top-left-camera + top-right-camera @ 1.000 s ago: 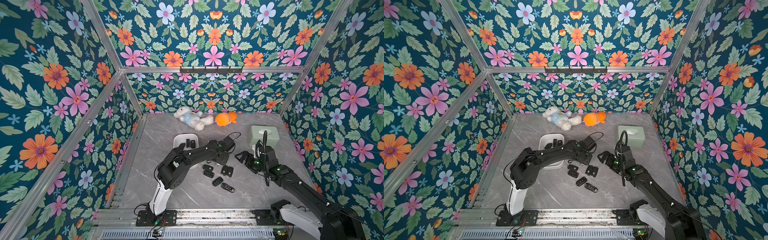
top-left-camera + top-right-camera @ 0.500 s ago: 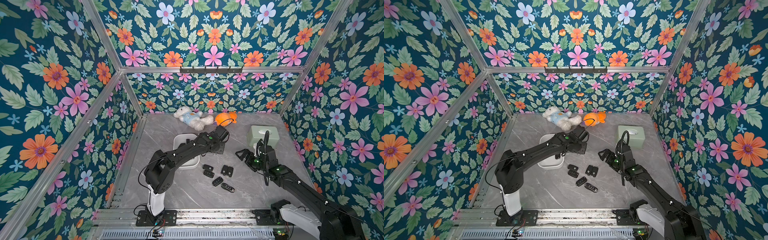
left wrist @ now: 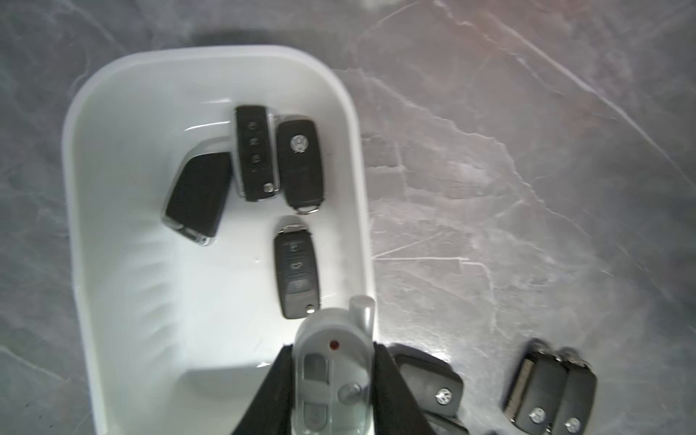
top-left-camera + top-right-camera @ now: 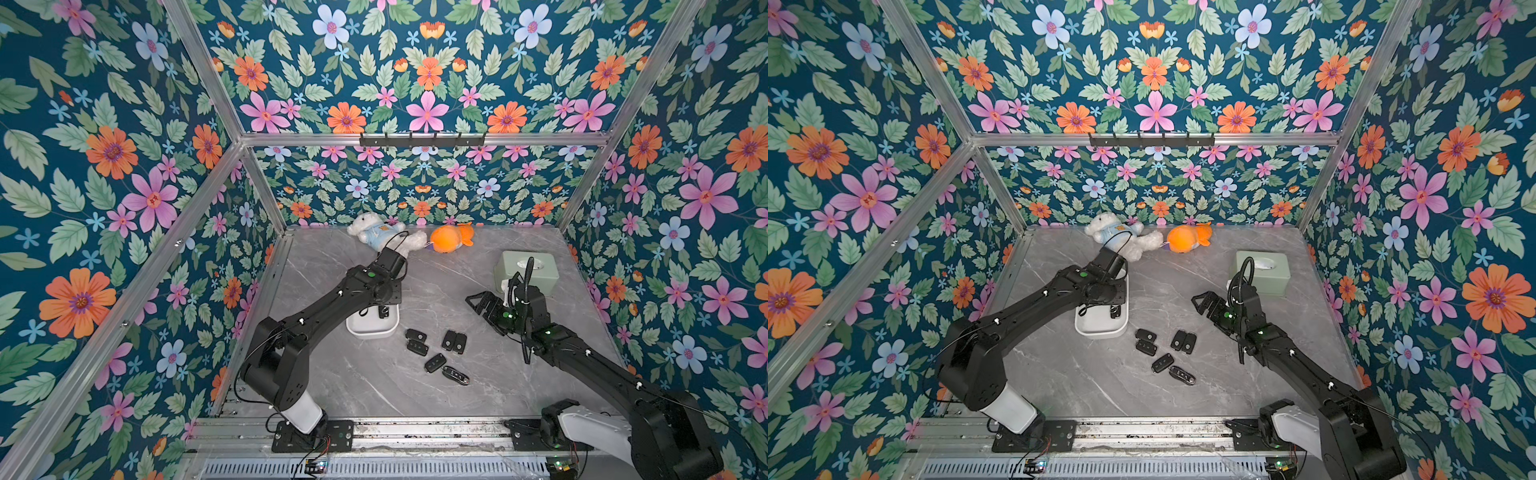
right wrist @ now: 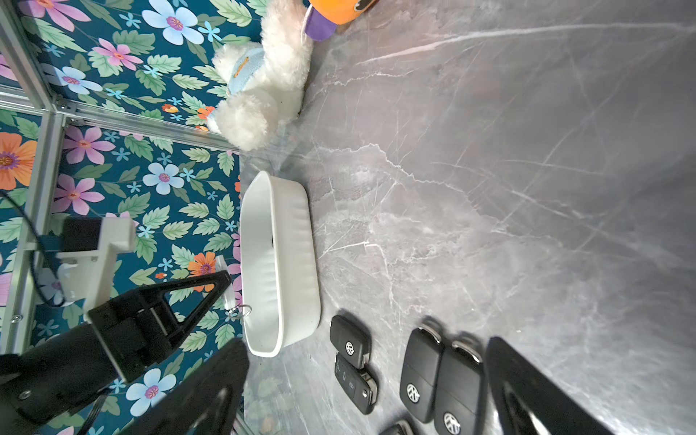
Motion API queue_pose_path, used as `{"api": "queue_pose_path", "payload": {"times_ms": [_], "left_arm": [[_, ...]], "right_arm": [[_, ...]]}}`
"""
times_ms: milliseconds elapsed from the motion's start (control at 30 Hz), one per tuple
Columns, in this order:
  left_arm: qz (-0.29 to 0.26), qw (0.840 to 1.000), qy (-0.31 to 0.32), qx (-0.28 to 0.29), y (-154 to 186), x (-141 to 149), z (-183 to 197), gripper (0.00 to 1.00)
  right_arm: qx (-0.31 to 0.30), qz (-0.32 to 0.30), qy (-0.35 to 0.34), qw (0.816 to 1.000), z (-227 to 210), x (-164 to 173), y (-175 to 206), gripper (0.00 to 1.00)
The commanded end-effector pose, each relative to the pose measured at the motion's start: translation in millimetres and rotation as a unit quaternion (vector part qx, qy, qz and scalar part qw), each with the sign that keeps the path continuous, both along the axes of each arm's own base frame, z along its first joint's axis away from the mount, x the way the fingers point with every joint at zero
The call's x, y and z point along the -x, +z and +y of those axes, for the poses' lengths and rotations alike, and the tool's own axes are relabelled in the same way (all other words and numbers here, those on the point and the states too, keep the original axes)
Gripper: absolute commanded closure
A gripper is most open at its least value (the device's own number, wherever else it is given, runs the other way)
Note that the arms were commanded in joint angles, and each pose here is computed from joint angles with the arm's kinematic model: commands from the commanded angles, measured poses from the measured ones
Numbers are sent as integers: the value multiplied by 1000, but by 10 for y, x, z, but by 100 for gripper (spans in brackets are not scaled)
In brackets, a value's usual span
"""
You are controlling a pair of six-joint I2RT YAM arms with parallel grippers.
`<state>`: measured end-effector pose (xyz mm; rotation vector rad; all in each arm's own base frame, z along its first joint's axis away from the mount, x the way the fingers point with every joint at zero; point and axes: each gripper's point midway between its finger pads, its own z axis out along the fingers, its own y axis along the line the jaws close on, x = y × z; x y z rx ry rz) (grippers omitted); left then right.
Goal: Place the car key into the storage box
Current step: Place the car key in the storage box.
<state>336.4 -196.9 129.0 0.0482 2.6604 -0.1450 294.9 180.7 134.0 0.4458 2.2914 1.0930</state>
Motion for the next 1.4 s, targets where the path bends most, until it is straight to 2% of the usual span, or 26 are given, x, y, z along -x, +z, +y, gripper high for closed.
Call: {"api": "queue_pose_path", "payload": {"times_ms": [0,200,467,633,933,1100,1200,1367], "left_arm": [[5,1000,20,-10,-72,-12,201,66],[17,999,31,-34,-259,-45,410,66],[38,998,35,-47,-545,-96,468,66],[51,997,33,-47,-699,-142,424,66],[71,995,37,-51,-937,-198,376,66],[79,995,42,-54,-1013,-188,382,65],[80,994,45,-53,-1026,-194,383,62],[74,994,57,-50,-961,-235,372,52]], "right_arm": [[-16,-28,-28,999,-50,-59,94,1],[-14,-71,-85,994,-267,-33,178,1],[5,-104,-112,988,-441,59,278,1],[-3,-79,-104,991,-406,98,223,1],[19,-7,-57,998,-253,118,9,1],[29,3,-30,999,-185,117,-5,1],[34,4,-19,999,-163,122,-11,1],[35,4,-1,999,-121,141,-12,1]]}}
